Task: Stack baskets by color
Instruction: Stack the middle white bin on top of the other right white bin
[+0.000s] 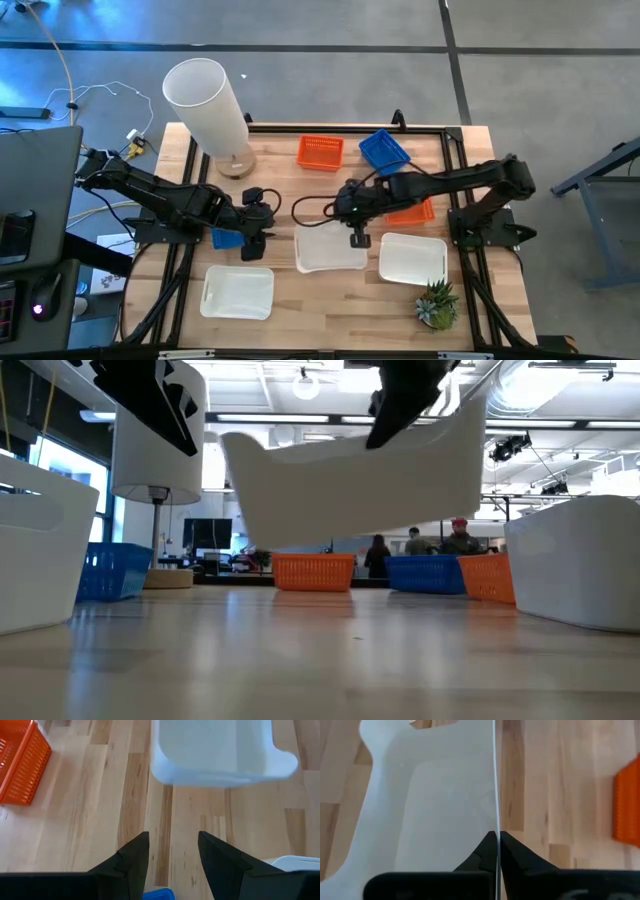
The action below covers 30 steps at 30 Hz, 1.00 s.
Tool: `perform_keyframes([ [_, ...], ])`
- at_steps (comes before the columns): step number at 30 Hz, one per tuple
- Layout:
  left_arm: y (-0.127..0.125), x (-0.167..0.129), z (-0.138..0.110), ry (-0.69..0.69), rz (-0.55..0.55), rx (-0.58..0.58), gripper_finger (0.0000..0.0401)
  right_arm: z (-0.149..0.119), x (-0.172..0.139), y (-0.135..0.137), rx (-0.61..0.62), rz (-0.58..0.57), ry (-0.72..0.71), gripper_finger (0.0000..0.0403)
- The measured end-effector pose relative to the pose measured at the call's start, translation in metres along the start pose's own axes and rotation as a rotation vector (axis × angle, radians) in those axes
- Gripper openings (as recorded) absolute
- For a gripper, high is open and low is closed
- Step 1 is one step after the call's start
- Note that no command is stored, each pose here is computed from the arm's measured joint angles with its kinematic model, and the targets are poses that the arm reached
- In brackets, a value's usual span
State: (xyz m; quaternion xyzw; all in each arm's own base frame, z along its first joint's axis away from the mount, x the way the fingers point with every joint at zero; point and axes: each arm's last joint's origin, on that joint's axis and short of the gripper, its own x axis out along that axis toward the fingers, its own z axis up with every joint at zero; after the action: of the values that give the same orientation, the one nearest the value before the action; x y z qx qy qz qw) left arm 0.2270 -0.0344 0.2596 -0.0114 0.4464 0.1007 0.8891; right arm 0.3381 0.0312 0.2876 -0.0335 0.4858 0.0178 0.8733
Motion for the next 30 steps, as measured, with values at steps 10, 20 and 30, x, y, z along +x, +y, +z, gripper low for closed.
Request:
perform_keyframes([
  [10,0.0,0.0,0.0,-0.001,0.0,-0.001,0.0158,-0.02,-0.053,-0.003,0.124,-0.055,0.037,0.0],
  [20,0.0,0.0,0.0,-0.002,0.0,-0.002,0.0158,-0.047,-0.108,0.008,0.21,-0.092,0.024,0.0],
  [30,0.0,0.0,0.0,-0.001,0.0,-0.002,0.0158,-0.074,-0.138,0.024,0.273,-0.139,0.068,0.0],
])
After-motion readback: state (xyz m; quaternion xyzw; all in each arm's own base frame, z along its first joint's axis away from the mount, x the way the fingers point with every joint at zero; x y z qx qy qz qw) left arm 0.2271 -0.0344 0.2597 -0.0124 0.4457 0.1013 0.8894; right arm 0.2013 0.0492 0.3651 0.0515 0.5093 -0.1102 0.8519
